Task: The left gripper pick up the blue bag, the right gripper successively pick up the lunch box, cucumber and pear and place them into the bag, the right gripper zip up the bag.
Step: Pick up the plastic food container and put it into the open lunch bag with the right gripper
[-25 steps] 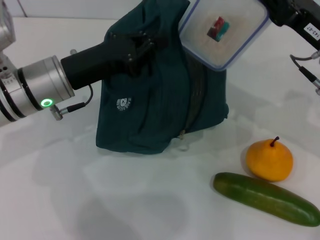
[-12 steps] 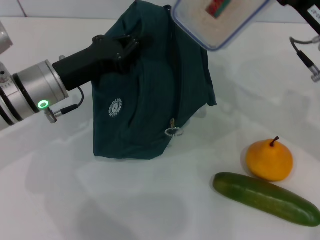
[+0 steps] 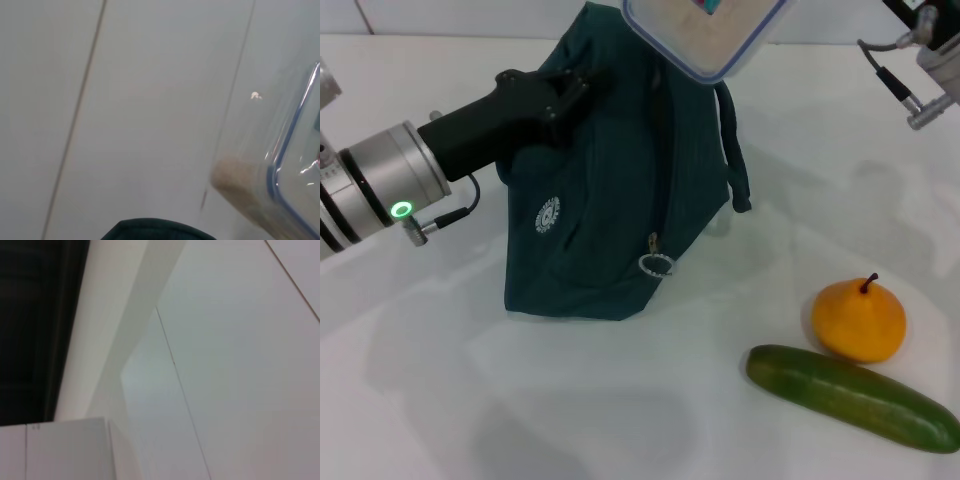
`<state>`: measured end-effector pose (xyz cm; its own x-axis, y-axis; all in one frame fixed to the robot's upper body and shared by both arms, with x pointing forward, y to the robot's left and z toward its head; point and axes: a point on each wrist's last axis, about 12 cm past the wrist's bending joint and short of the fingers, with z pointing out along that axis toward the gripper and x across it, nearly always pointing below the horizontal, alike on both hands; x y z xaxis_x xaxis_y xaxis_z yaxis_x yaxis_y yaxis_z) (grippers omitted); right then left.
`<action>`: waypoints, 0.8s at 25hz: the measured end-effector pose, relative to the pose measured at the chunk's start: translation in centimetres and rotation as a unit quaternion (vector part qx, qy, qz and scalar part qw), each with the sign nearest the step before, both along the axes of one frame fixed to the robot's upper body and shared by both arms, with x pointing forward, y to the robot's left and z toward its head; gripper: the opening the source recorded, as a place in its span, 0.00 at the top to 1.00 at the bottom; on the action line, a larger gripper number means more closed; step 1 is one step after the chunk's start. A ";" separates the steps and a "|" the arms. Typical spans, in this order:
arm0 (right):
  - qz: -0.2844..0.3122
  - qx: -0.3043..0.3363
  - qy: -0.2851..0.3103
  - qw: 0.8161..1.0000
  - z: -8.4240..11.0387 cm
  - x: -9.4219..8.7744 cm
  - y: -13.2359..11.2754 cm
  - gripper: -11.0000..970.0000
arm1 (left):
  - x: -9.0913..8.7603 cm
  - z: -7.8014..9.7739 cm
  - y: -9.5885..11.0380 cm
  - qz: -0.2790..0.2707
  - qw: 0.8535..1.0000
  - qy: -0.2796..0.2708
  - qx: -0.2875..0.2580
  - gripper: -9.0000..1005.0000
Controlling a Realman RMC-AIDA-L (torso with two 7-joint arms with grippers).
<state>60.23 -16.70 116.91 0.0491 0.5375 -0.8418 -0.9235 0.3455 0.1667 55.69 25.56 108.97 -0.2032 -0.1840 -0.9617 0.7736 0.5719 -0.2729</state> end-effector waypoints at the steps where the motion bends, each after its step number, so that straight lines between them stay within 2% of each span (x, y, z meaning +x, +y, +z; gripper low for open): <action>1: -0.004 -0.005 0.002 1.000 -0.1 0.1 0.1 0.89 | 0.0 -0.1 0.1 0.006 1.000 0.000 0.002 0.91; 12: -0.011 -0.040 -0.002 0.999 -0.2 0.6 2.9 0.89 | -0.2 -0.6 0.2 0.013 1.000 0.004 0.004 0.91; 20: -0.014 -0.060 0.010 0.998 -0.3 1.0 4.0 0.89 | -0.3 -0.8 0.3 0.015 1.000 0.006 0.003 0.91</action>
